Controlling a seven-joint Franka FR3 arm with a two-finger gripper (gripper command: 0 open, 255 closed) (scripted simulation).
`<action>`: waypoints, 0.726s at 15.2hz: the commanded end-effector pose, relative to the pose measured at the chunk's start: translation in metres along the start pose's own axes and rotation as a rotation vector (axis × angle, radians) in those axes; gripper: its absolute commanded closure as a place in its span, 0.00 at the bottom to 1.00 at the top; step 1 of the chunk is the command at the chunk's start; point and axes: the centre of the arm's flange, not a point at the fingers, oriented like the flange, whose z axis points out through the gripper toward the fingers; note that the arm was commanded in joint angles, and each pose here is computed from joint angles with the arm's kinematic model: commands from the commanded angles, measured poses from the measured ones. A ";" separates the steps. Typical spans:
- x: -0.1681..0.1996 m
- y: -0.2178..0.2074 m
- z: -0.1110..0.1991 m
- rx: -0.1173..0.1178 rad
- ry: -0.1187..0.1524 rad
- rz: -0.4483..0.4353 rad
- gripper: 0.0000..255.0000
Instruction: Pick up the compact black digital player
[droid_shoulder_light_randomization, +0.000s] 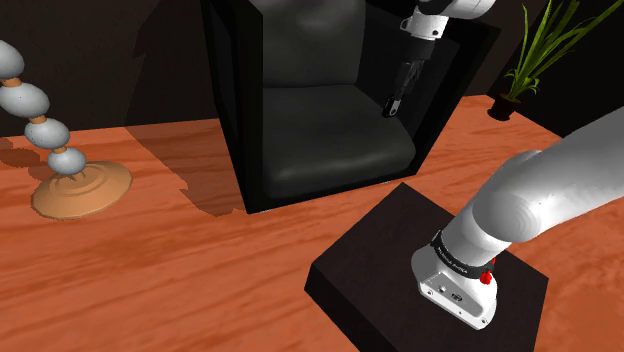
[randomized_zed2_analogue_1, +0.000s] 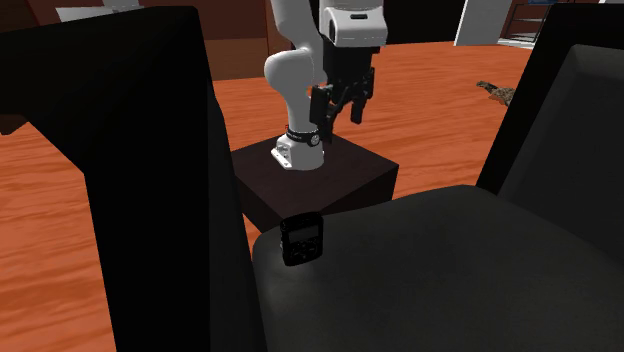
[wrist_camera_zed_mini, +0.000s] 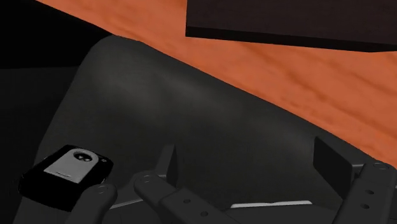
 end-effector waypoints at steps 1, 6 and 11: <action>0.006 0.023 0.007 -0.011 0.007 -0.004 0.00; 0.023 0.080 0.021 -0.035 0.026 -0.013 0.00; 0.041 0.138 0.034 -0.058 0.044 -0.021 0.00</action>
